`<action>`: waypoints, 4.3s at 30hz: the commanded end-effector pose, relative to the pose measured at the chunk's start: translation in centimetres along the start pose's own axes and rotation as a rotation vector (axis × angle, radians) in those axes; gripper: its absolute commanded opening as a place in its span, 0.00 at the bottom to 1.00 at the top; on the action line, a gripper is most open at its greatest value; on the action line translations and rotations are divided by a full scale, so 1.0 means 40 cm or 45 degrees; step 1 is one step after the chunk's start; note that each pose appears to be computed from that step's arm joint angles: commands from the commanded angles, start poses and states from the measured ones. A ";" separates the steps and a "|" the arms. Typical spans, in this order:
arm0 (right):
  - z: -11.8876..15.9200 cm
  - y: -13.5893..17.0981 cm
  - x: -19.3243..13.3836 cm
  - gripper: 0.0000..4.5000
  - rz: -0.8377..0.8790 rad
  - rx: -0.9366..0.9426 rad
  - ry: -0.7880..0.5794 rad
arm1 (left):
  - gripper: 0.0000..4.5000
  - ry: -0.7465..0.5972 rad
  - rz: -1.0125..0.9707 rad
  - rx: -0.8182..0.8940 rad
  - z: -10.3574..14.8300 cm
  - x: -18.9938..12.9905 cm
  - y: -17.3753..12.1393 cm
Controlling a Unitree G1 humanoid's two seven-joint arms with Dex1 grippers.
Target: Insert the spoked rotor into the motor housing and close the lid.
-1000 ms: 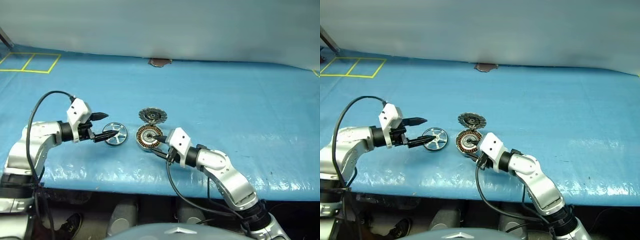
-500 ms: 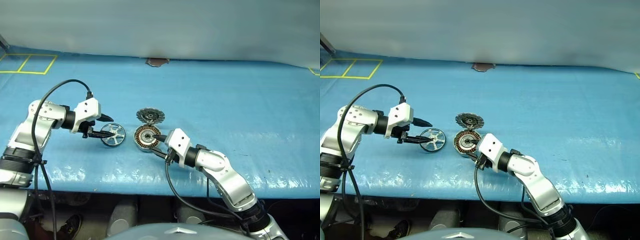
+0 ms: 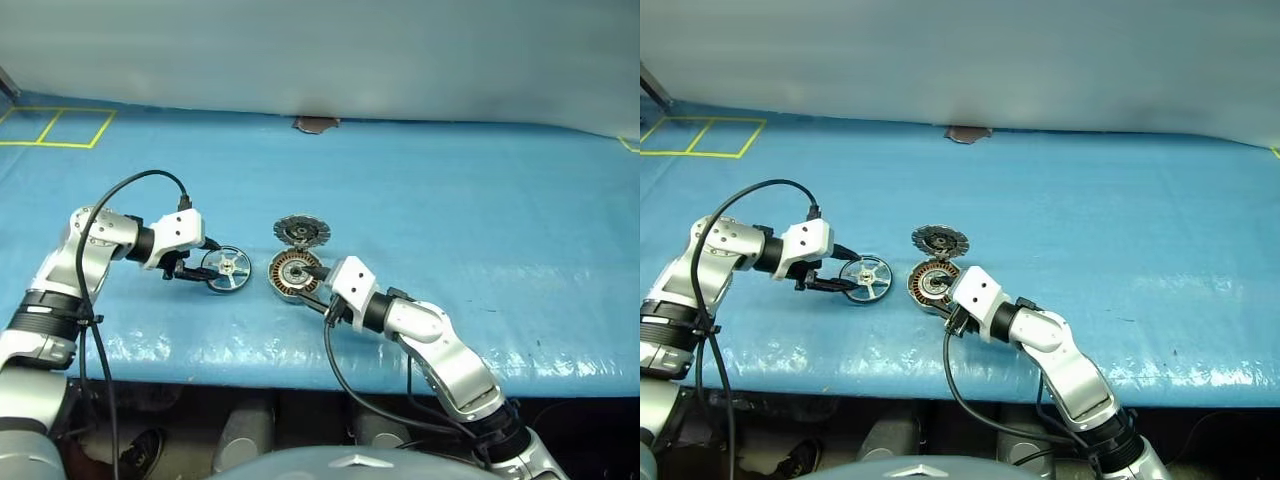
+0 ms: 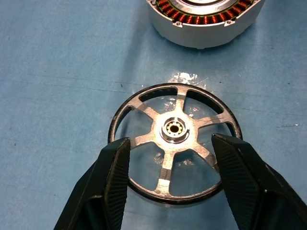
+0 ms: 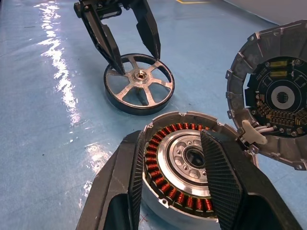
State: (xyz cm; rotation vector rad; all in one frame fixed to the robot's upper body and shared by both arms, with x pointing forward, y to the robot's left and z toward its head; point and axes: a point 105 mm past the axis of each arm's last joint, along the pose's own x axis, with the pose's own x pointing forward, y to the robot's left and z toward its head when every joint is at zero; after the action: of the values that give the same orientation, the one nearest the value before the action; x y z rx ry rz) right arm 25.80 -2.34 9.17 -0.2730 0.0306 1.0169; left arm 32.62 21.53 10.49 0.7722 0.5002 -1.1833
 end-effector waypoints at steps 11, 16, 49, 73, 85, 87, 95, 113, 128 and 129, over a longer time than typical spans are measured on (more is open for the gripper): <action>0.033 -0.008 0.007 0.44 -0.021 -0.050 -0.073 | 0.65 0.071 -0.039 0.047 -0.020 0.008 -0.005; 0.034 -0.005 0.010 0.44 -0.017 -0.057 -0.073 | 0.65 0.055 -0.039 0.010 -0.021 0.006 -0.007; 0.042 -0.010 0.019 0.44 -0.027 -0.074 -0.094 | 0.45 -0.058 -0.035 -0.179 -0.010 0.000 0.005; 0.016 -0.030 -0.003 0.44 -0.077 -0.081 -0.031 | 0.58 -0.037 -0.139 -0.026 0.062 -0.002 0.037; 0.021 -0.019 0.012 0.44 -0.048 -0.093 -0.045 | 0.79 0.107 -0.236 0.072 0.018 0.023 -0.008; 0.022 -0.016 0.014 0.44 -0.045 -0.091 -0.049 | 0.79 0.124 -0.245 0.068 0.006 0.027 -0.015; 0.023 -0.015 0.014 0.44 -0.045 -0.090 -0.054 | 0.79 0.170 -0.178 0.031 -0.034 0.020 -0.013; 0.026 -0.014 0.017 0.44 -0.033 -0.101 -0.058 | 0.60 0.133 -0.088 0.020 -0.046 0.059 -0.014; 0.006 -0.027 -0.008 0.44 -0.029 -0.077 -0.011 | 0.60 -0.050 -0.158 0.022 0.055 0.032 0.004; 0.004 -0.027 -0.010 0.44 -0.023 -0.074 -0.008 | 0.60 -0.068 -0.165 0.025 0.065 0.030 0.006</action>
State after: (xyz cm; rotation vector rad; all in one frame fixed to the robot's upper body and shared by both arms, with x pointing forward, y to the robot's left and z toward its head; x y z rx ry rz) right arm 26.59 -3.10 8.56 -0.3375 0.0293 0.9967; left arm 32.65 19.79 8.95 0.7231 0.5940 -1.3080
